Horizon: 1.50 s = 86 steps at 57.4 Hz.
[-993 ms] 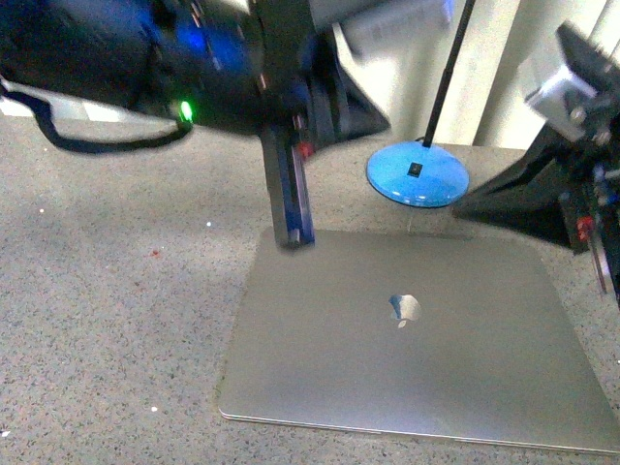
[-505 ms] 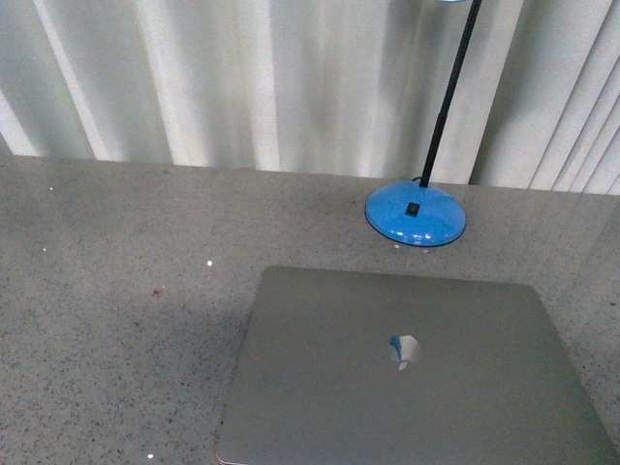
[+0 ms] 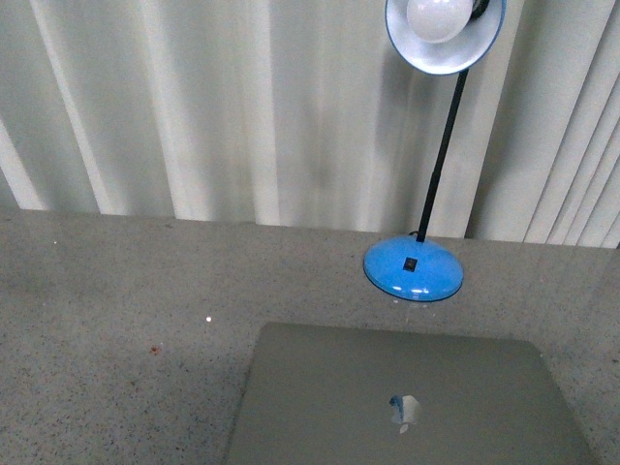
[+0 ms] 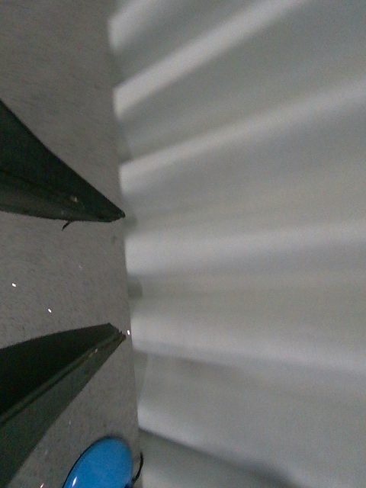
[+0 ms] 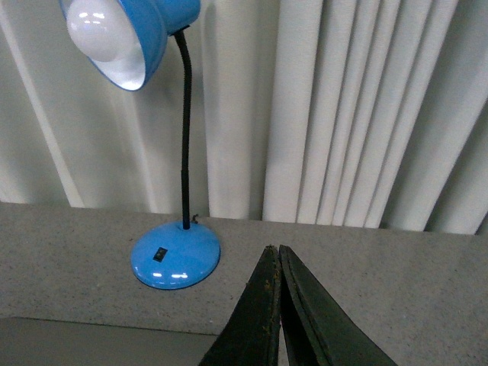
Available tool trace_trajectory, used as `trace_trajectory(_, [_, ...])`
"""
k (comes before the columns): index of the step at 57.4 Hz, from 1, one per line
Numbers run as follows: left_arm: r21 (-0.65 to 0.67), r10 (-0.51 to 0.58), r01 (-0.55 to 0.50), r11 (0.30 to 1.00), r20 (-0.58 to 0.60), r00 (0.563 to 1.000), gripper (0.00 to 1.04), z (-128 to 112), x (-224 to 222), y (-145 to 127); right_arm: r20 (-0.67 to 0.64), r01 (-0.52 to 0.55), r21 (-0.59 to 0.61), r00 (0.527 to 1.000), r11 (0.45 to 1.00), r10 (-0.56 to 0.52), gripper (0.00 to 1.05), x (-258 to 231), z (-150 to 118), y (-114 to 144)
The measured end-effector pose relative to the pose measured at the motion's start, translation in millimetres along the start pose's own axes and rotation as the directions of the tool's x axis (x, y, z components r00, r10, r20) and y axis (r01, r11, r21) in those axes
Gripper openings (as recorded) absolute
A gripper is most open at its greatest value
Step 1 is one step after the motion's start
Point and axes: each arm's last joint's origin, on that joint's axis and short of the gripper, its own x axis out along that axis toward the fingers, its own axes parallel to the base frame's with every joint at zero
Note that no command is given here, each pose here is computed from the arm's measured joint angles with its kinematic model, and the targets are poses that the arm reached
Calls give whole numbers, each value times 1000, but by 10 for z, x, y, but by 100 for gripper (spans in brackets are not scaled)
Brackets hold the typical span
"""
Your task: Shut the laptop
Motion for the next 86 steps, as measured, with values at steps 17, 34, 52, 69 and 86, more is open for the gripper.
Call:
trace_trajectory(17, [-47,-12,11,999,-5,1000,4,-382,-419,-32,7,2,4,1000,1000,-2,3,-259,-177,2])
trace_trajectory(34, [-54,-11,11,998,0,1000,4,-623,-745,-42,5,1,5,1000,1000,-1,3,-464,-302,5])
trace_trajectory(52, [-55,-11,11,998,-3,1000,4,-751,-946,-47,14,1,6,1000,1000,-1,3,-588,-415,7])
trace_trajectory(69, [-56,-11,11,998,1,1000,4,-837,-1083,-50,23,1,6,1000,1000,-2,3,-677,-398,7])
trace_trajectory(86, [-57,-9,11,998,33,999,4,-801,-1194,-47,23,1,6,1000,1000,-2,3,-757,-400,7])
